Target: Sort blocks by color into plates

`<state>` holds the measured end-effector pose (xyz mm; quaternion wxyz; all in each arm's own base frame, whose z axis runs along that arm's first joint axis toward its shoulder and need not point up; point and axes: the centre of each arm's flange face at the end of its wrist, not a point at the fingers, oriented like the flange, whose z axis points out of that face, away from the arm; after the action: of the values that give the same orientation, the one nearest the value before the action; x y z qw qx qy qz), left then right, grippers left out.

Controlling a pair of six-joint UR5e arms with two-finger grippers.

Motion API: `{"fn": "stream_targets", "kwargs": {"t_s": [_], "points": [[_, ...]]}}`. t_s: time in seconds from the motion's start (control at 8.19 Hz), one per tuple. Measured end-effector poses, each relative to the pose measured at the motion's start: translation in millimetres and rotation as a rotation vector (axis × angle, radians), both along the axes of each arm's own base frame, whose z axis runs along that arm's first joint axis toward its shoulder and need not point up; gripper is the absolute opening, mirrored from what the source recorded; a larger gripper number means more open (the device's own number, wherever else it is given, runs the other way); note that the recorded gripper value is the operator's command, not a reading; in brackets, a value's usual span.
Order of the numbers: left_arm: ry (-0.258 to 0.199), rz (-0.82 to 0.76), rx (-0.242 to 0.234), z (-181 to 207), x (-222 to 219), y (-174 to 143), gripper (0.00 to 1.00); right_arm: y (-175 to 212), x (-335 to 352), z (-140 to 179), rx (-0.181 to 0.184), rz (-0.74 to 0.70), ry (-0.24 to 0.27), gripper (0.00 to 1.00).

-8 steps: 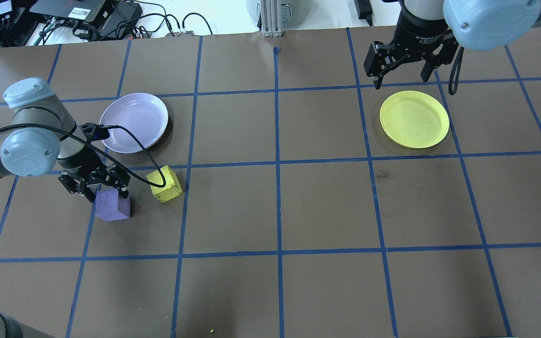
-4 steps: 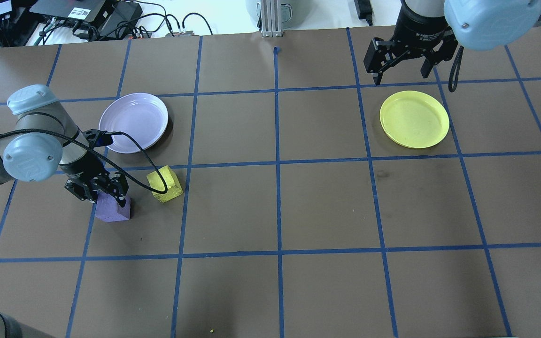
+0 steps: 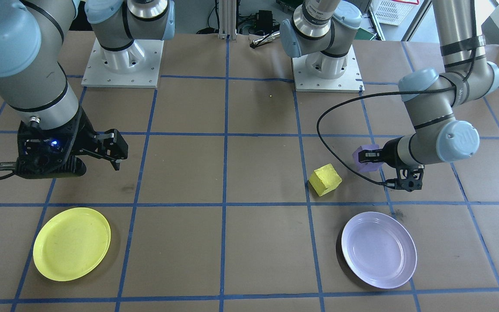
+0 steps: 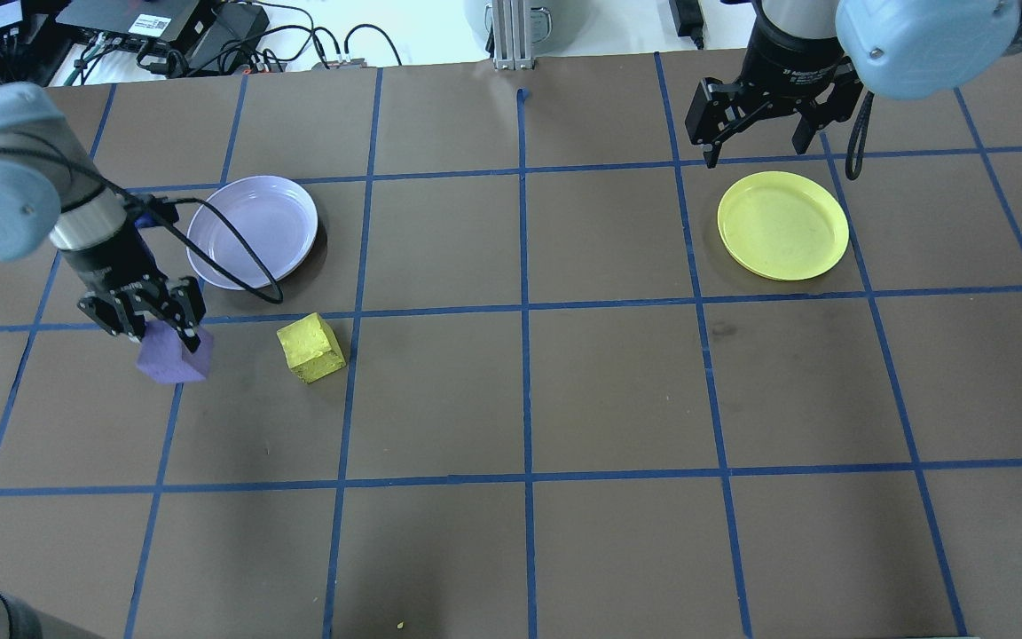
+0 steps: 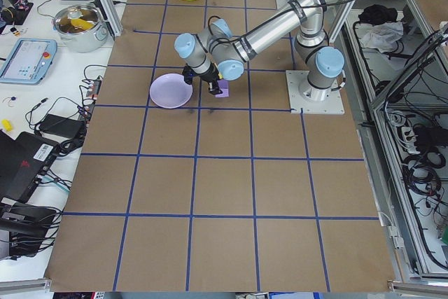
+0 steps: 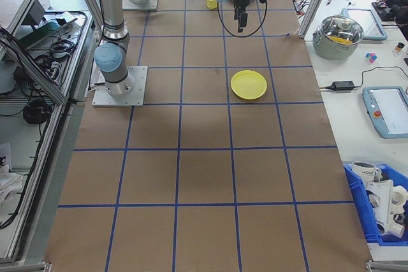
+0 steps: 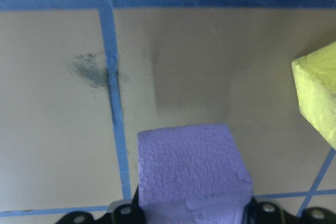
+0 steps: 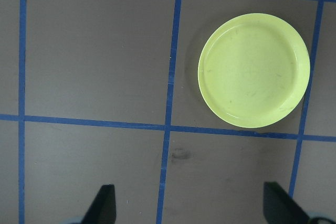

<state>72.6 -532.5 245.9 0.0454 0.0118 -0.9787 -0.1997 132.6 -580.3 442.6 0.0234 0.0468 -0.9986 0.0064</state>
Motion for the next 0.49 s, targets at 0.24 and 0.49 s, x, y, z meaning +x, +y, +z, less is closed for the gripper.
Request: {"fn": "stream_targets", "kwargs": {"t_s": [0.24, 0.49], "points": [[-0.028, -0.02, -0.042, 47, 19, -66, 0.18, 2, 0, -5, 0.008, 0.0, -0.003, 1.0], [-0.028, -0.061, -0.106, 47, 5, -124, 0.23, 2, 0, -6, 0.008, 0.0, -0.003, 1.0]]}}
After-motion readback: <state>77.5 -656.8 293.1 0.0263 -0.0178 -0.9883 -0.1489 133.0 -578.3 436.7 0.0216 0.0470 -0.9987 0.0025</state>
